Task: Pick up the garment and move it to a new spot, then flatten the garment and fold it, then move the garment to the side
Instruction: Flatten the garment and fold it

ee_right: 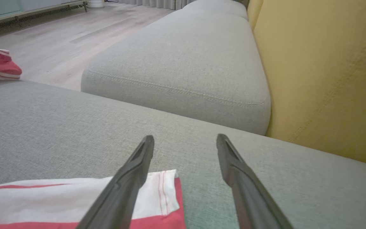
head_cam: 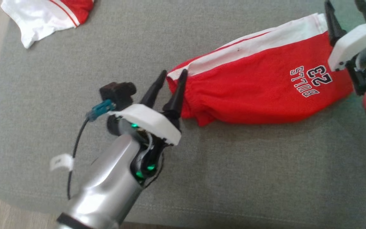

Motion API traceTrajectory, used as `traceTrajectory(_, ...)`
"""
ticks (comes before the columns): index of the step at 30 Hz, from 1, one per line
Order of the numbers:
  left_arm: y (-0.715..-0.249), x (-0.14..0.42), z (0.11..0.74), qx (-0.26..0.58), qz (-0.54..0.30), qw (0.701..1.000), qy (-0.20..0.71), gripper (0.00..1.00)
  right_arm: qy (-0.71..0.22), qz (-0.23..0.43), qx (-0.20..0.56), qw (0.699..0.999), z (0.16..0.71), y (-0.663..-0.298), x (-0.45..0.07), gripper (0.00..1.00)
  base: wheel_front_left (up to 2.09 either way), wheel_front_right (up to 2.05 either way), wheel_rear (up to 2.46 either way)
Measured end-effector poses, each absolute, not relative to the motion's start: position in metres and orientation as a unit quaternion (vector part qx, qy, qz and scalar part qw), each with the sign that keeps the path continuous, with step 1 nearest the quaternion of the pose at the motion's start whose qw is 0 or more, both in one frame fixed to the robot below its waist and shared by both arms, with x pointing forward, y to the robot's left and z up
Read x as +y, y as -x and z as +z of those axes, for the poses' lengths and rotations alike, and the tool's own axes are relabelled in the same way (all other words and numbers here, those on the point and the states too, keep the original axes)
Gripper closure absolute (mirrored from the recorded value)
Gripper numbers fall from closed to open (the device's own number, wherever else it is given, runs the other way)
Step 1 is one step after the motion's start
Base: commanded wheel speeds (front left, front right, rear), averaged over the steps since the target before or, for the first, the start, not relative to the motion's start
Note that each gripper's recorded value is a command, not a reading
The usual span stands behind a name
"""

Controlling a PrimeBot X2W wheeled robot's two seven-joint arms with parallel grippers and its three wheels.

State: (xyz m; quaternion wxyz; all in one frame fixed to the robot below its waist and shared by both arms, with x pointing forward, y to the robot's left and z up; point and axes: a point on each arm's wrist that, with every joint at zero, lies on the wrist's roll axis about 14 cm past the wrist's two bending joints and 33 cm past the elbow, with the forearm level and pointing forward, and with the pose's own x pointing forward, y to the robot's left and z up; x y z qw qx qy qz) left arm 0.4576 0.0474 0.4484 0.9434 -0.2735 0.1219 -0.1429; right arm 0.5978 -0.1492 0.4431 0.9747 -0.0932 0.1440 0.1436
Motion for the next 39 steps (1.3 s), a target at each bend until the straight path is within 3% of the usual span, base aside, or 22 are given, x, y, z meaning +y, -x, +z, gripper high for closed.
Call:
traceTrajectory(7,-0.441,0.071,0.477,0.057,-0.131,0.964,0.224,0.00,0.084,0.140,0.133,0.978,0.463,-0.585,-0.157,0.00,0.00,0.00,0.00)
traceTrajectory(16,-0.415,0.087,0.479,0.044,-0.096,0.969,0.223,0.00,0.063,0.125,0.263,0.955,0.413,-0.528,-0.178,0.00,0.00,0.00,0.00)
traceTrajectory(35,-0.409,0.112,0.466,0.052,-0.052,0.972,0.221,0.00,0.022,0.130,0.411,0.902,0.366,-0.513,-0.170,0.00,0.00,0.00,0.00)
traceTrajectory(36,-0.409,0.114,0.466,0.051,-0.050,0.973,0.221,0.00,0.017,0.131,0.413,0.901,0.366,-0.513,-0.169,0.09,0.00,0.00,0.00)
traceTrajectory(38,-0.410,0.116,0.467,0.048,-0.048,0.974,0.218,0.00,0.011,0.134,0.416,0.900,0.366,-0.513,-0.166,0.56,0.00,0.00,0.00)
traceTrajectory(39,-0.410,0.116,0.467,0.048,-0.048,0.974,0.218,0.00,0.010,0.136,0.416,0.899,0.366,-0.512,-0.164,0.66,0.00,0.00,0.00)
